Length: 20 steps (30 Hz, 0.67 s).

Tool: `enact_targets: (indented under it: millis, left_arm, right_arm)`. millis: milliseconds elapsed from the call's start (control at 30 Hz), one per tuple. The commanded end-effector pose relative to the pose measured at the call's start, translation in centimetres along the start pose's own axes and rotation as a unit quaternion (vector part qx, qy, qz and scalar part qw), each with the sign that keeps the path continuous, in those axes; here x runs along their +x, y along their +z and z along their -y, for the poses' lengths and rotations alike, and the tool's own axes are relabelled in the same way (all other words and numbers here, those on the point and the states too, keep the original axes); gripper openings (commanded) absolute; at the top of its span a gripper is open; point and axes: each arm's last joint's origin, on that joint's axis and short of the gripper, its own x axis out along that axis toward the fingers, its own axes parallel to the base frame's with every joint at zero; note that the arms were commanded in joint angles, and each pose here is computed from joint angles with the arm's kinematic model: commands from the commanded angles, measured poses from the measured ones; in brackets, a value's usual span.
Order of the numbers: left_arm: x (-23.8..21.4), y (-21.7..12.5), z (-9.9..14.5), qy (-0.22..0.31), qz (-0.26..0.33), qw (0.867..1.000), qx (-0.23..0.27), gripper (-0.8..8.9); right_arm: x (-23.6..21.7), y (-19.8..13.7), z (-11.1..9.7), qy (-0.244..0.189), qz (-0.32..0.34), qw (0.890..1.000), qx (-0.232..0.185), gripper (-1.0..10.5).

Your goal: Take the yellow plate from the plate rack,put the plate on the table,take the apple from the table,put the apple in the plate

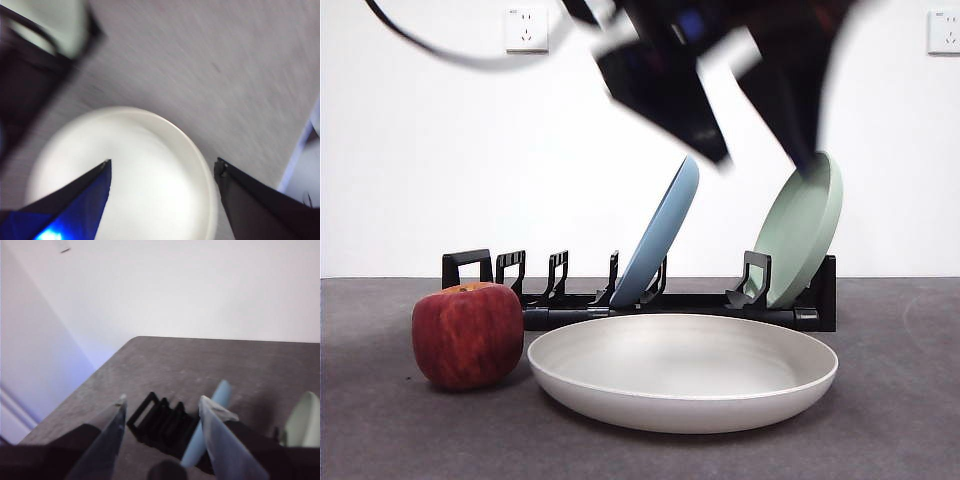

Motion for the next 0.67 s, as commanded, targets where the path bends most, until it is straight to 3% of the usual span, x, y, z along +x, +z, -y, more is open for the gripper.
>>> enact_targets:
  millis: [33,167,233,400,533,667]
  left_arm:
    - [-2.1,0.7,-2.4,0.031,0.034,0.998,-0.030,3.45]
    - [-6.1,1.2,-6.6,0.078,0.088,0.990,-0.079,3.45]
    - [-8.2,1.1,-8.9,0.107,0.110,0.982,-0.106,3.45]
    - [-13.7,-0.6,-13.6,0.187,0.147,0.957,-0.165,3.45]
    - [-18.0,-2.4,-15.6,0.248,0.172,0.932,-0.199,3.45]
    - [-22.1,-4.4,-16.1,0.298,0.201,0.906,-0.223,3.45]
  right_arm:
    - [0.8,0.3,-0.6,0.021,-0.003,1.000,-0.020,2.5]
    - [2.3,0.1,-1.7,0.040,-0.018,0.998,-0.036,2.6]
    - [3.3,-0.2,-2.5,0.047,-0.027,0.997,-0.051,3.4]
    - [6.0,-1.3,-4.8,0.077,-0.059,0.992,-0.081,3.9]
    - [8.4,-2.6,-6.9,0.093,-0.103,0.984,-0.110,4.1]
    - [11.3,-4.3,-9.3,0.096,-0.164,0.970,-0.150,4.2]
